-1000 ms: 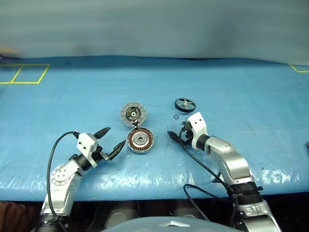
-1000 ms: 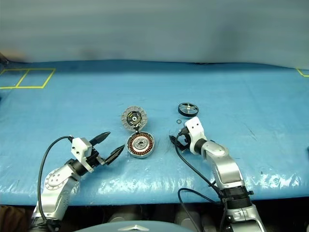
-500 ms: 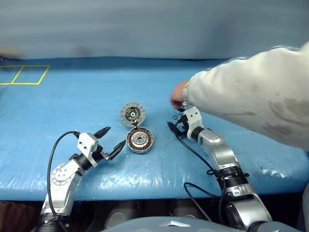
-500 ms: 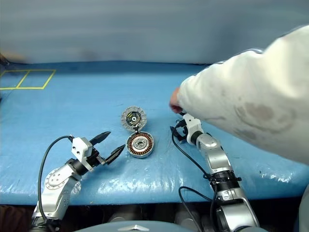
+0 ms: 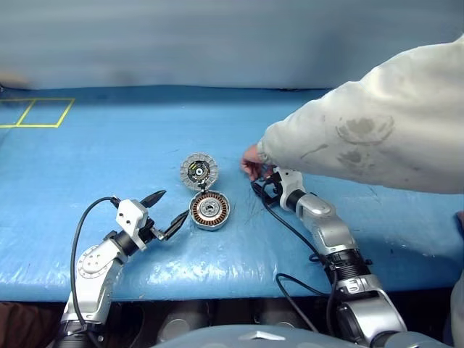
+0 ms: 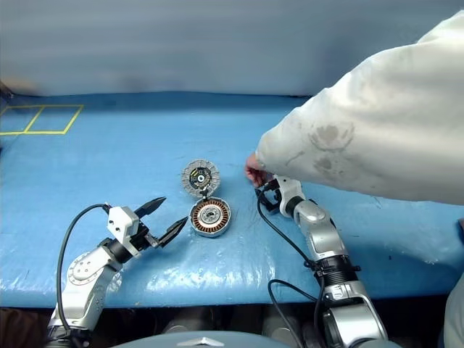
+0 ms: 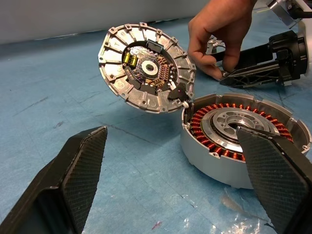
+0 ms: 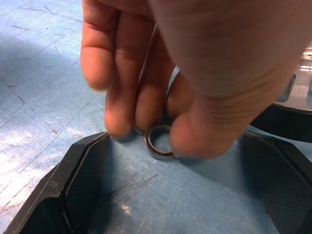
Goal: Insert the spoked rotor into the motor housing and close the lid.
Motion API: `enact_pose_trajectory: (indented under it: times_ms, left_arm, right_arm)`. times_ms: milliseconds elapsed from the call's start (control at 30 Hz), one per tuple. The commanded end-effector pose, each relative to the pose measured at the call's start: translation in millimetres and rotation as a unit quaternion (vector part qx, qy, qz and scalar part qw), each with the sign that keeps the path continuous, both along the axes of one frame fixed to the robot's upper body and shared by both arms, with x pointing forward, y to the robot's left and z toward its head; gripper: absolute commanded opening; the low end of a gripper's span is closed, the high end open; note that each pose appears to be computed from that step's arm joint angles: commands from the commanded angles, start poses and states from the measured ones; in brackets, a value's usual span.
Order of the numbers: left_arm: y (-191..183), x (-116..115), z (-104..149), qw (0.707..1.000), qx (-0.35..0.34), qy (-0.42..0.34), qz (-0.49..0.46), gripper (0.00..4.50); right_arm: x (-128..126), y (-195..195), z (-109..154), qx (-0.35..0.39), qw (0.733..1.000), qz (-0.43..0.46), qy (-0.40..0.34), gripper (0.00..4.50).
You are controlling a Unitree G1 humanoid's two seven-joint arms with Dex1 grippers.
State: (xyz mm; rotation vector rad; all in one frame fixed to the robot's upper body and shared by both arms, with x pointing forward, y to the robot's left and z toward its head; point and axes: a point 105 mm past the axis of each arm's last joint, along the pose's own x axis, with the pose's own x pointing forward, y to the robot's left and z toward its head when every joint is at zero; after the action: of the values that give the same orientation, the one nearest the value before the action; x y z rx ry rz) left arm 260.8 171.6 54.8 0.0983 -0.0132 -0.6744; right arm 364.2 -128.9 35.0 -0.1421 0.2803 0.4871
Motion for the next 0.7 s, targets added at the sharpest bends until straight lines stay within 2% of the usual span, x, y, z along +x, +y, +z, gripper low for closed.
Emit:
enact_pose_trajectory:
  times_ms: [33, 467, 700]
  left_arm:
    - [-4, 1, 13, 1.000, 0.002, -0.030, -0.007, 4.50]
    - [-5, 1, 12, 1.000, 0.002, -0.028, -0.005, 4.50]
    - [-5, 1, 12, 1.000, 0.002, -0.028, -0.005, 4.50]
  right_arm:
    - [0, -1, 0, 0.002, 1.000, -0.005, 0.000, 4.49]
    - [-9, 3, -1, 0.012, 1.000, 0.018, 0.014, 4.49]
    - [-19, 14, 7, 0.032, 0.997, 0.067, 0.005, 4.49]
